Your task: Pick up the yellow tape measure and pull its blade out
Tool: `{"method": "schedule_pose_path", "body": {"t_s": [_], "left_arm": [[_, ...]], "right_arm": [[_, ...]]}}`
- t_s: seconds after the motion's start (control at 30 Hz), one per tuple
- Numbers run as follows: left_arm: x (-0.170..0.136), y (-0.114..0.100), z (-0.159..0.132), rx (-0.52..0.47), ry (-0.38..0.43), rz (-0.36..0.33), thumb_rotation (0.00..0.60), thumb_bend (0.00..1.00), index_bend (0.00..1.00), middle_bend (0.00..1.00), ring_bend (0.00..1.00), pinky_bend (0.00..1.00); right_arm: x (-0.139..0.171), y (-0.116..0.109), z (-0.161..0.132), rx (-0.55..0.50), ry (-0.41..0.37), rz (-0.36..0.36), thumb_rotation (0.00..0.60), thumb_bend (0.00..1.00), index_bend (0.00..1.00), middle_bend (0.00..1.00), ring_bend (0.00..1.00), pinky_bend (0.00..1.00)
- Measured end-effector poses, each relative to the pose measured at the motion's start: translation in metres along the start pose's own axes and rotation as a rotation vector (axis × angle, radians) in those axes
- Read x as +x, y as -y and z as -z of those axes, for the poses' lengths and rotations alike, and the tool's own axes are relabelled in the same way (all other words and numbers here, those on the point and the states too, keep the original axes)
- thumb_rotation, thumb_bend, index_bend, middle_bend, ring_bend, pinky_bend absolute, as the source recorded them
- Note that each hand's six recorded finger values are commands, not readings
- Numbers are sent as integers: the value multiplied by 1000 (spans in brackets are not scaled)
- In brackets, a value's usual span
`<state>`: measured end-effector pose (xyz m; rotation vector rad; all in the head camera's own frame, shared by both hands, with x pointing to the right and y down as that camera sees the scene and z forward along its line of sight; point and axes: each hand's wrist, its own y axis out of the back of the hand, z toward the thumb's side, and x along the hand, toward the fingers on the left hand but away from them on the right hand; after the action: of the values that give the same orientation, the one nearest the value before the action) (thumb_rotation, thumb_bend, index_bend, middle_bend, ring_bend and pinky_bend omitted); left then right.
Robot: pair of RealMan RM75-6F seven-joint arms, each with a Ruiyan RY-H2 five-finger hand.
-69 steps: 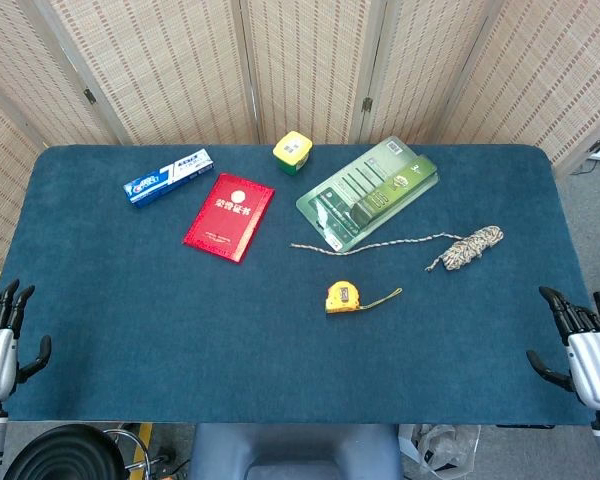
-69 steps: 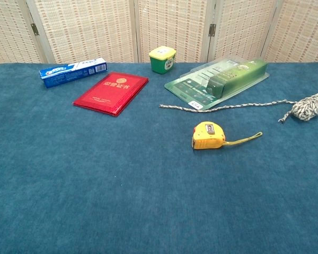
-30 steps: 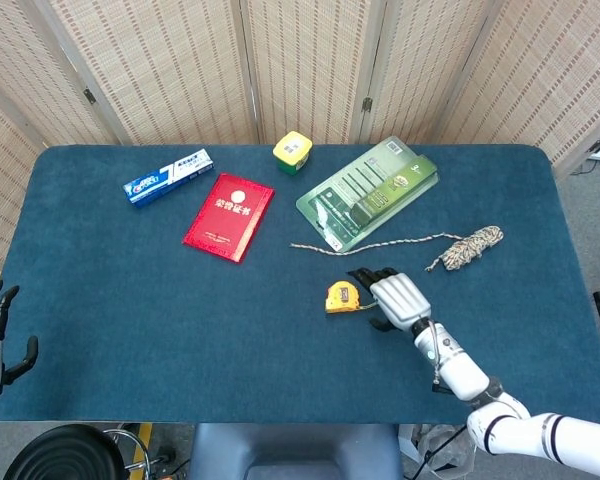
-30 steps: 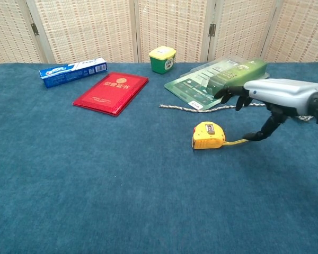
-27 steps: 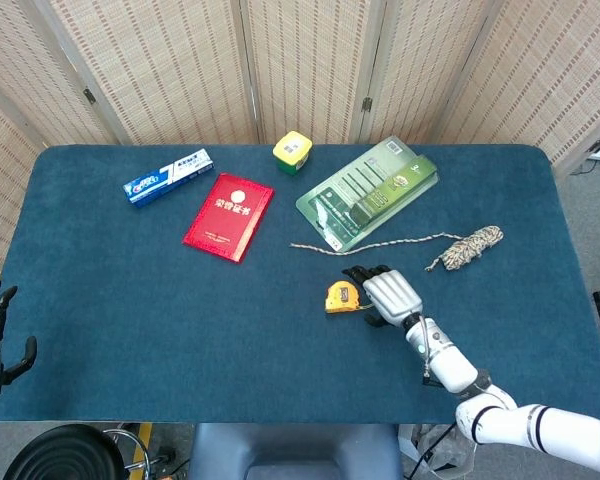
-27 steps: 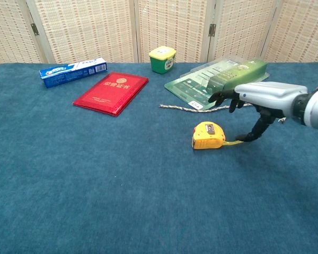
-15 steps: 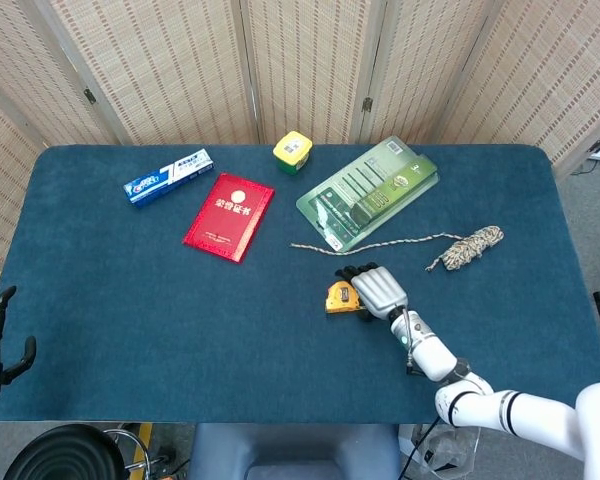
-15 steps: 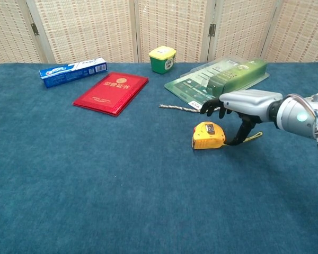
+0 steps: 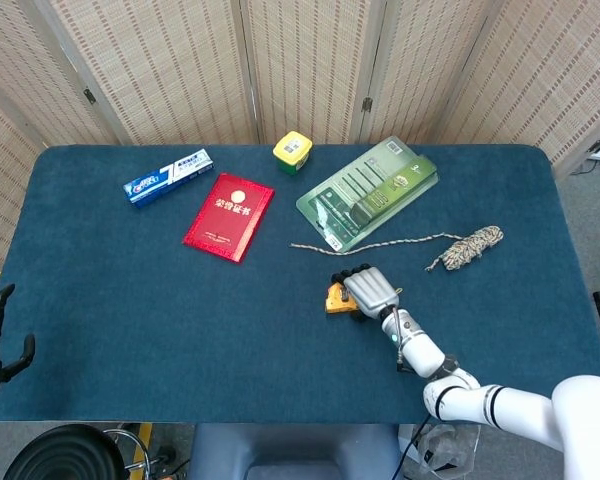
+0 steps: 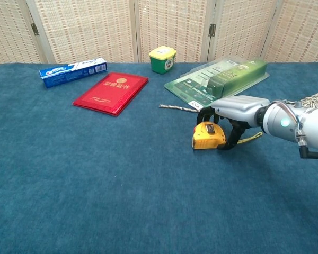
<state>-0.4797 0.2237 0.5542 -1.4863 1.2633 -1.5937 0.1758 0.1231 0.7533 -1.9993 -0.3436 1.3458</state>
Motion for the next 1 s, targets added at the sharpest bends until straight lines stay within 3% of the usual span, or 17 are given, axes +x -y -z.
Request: {"method": "schedule_pose_path", "body": {"t_s": [0.17,0.27,0.67,0.83,1.0], "left_arm": [[5,1,-4,2,12,4,600,498,95,0,0,0],[10,0,-12,-1,37,6,600,499,95,0,0,0],[52,2,-86,-105,227,41,600,499,80,0,0,0],[69,9,-131,-166,297,93,600,459,4,0,0,0],[78,20,-165,-199,325,169,600,440,0,0,0,0]], "right_arm": [[-4,-3,-3,-12,5,12,600,307,420,424,331,218],[-6,-9,-5,-33,6,26,600,308,454,444,338,218],[-21,-52,-28,-120,-30,48,600,308,471,461,350,219],[-29,-72,-45,-160,-61,53,600,308,475,461,347,218],[-36,-80,-59,-195,-83,43,600,308,474,461,344,218]]}}
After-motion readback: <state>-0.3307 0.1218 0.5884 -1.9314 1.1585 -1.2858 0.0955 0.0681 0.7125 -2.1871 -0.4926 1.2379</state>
